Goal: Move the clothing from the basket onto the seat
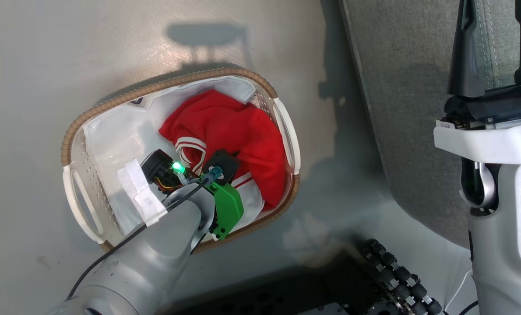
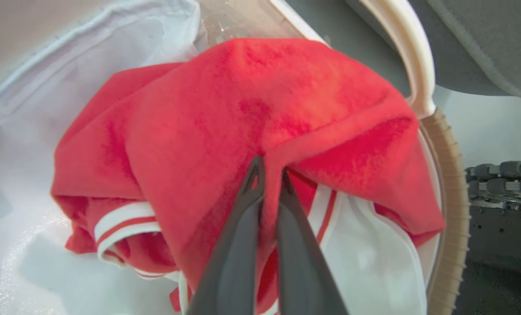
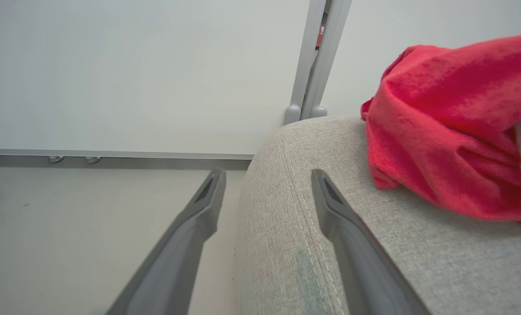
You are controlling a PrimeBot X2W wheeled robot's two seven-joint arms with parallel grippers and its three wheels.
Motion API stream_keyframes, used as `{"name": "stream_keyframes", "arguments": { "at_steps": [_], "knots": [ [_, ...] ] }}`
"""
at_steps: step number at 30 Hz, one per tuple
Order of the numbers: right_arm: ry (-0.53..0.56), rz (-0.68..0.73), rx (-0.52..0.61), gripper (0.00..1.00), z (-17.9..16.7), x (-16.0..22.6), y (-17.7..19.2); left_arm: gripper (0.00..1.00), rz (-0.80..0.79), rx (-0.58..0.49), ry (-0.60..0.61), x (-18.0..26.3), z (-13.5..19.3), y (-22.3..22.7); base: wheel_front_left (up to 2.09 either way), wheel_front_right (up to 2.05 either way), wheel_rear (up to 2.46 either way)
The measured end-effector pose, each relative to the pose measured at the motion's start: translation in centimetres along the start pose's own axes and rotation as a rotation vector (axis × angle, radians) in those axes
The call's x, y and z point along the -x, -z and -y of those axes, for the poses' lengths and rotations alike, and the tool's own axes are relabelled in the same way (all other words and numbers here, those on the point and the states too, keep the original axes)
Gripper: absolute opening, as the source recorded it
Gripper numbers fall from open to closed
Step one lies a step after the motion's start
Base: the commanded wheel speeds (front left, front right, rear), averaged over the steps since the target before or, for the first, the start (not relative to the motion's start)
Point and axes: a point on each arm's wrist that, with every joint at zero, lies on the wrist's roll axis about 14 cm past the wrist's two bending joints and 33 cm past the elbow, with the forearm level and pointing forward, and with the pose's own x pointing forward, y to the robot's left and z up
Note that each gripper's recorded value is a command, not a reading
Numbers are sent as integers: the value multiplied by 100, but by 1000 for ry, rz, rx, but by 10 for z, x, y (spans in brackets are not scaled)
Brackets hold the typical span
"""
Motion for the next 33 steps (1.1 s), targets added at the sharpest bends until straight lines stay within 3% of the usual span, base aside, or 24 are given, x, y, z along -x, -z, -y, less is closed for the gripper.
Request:
{"name": "stream_keyframes", "arguments": {
  "at_steps": [11, 22, 33],
  "knots": [
    [-28, 45, -3, 100, -13, -2, -24, 0, 165, 15, -73, 25, -3, -56, 0, 0, 0],
    [-48, 63, 4, 100, -23, 17, -54, 0, 373, 15, -173, 88, 4, -109, 0, 0, 0],
    [-99, 95, -22, 100, -44, 54, -94, 0, 591, -203, -313, 188, 9, -172, 0, 0, 0]
  ]
}}
